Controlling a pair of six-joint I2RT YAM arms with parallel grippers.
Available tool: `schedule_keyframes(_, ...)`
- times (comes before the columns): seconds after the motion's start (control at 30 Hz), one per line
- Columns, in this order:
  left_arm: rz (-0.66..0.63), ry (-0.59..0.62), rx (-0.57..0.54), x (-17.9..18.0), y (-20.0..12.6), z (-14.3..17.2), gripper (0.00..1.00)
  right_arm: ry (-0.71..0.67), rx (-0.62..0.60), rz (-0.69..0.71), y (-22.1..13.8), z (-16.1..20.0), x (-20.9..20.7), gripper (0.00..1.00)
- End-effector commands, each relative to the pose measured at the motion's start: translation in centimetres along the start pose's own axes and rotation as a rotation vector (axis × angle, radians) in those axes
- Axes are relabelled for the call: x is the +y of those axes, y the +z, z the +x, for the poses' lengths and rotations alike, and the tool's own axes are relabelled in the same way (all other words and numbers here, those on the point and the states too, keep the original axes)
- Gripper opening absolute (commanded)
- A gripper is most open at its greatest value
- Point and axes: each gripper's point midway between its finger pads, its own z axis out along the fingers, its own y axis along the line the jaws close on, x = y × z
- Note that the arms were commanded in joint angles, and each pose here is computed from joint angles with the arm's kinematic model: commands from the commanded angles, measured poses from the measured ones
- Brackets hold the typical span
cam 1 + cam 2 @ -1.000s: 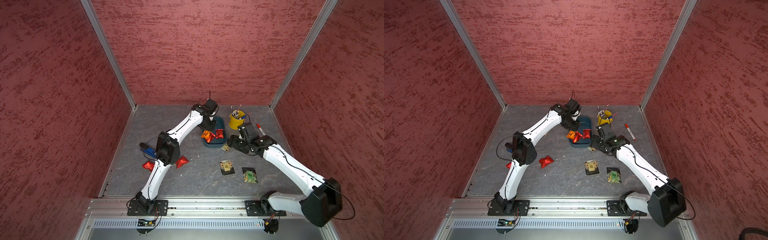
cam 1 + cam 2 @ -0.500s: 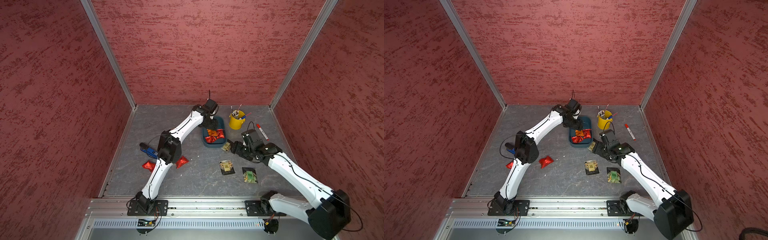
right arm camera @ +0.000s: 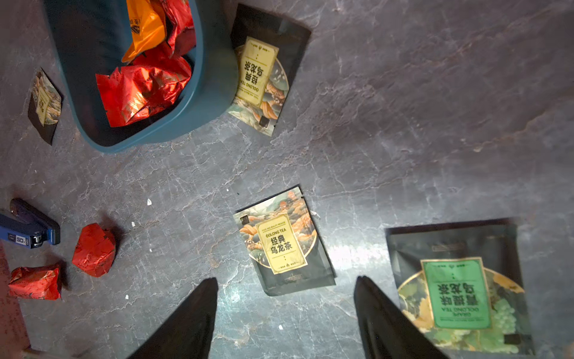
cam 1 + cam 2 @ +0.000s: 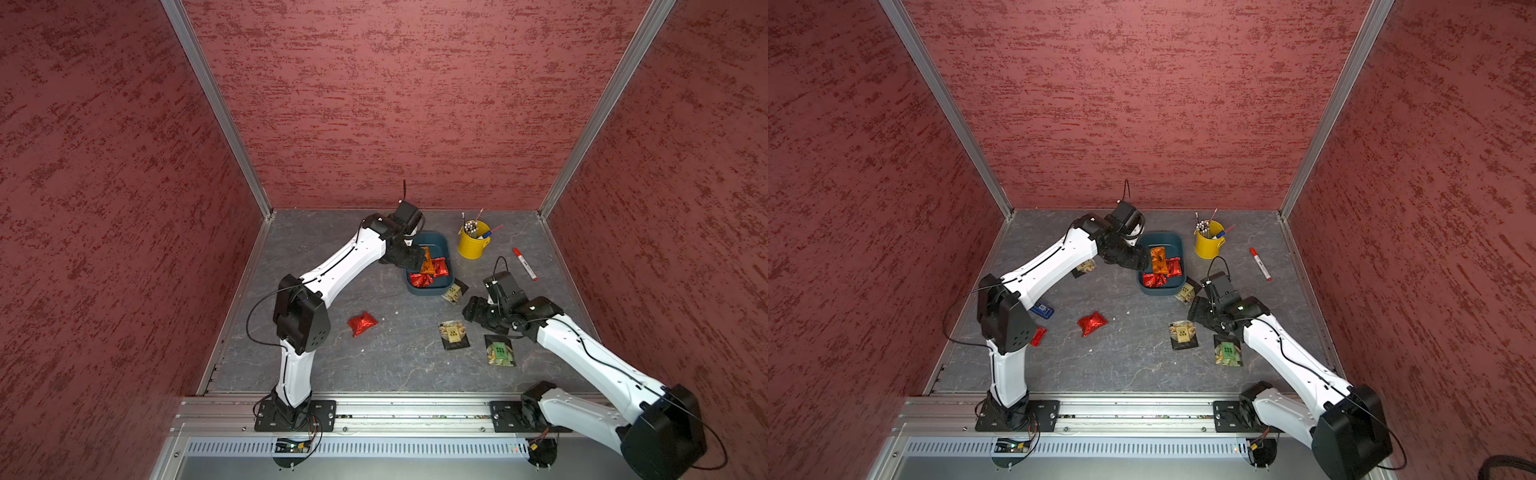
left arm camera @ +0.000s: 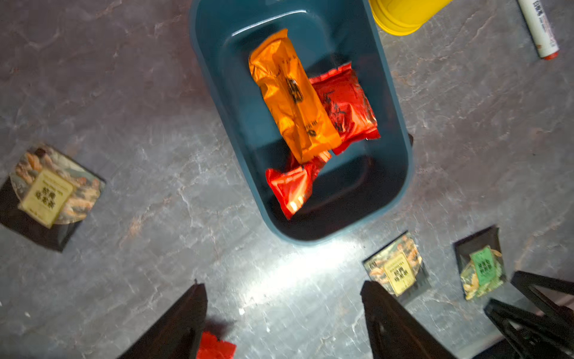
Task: Put the tea bags into the storage box
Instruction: Pick up the tea bag from the center of the board.
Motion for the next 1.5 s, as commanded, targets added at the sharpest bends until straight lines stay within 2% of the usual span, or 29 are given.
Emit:
schedule_keyframes(0.0,0.068,-0.044,0.027,-2.2,0.2,2.5,0.67,0.006,0.006,-0.041,-0.1,0.5,0.4,0.75)
schedule_keyframes(0.13,0.109,-0.057,0.079,-4.3,1.3,6.0,0.46,0.014,0.016,-0.078,0.1,1.0,0.5,0.74)
schedule_keyframes(0.2,0.134,-0.065,0.101,-5.4,2.1,7.5,0.45,0.025,0.027,-0.087,0.4,1.5,0.2,0.70)
schedule_keyframes(0.33,0.175,-0.076,0.122,-7.0,3.2,9.3,0.48,0.051,0.050,-0.122,1.2,2.6,0.0,0.55)
schedule_keyframes(0.4,0.183,-0.082,0.128,-7.4,3.8,9.9,0.50,0.063,0.063,-0.113,1.8,3.1,-0.5,0.44)
schedule_keyframes(0.6,0.216,-0.110,0.152,-8.1,5.6,10.7,0.50,0.062,0.101,-0.128,3.5,4.4,-1.1,0.00)
schedule_keyframes(0.83,0.242,-0.126,0.177,-9.3,6.6,10.6,0.52,0.054,0.148,-0.076,5.0,5.4,-2.3,0.00)
schedule_keyframes(1.07,0.242,-0.142,0.235,-10.2,8.1,11.7,0.53,0.072,0.179,-0.048,6.2,6.1,-3.0,0.00)
schedule_keyframes(1.47,0.236,-0.186,0.256,-11.7,10.6,13.6,0.53,0.099,0.237,0.070,7.1,7.8,-5.7,0.00)
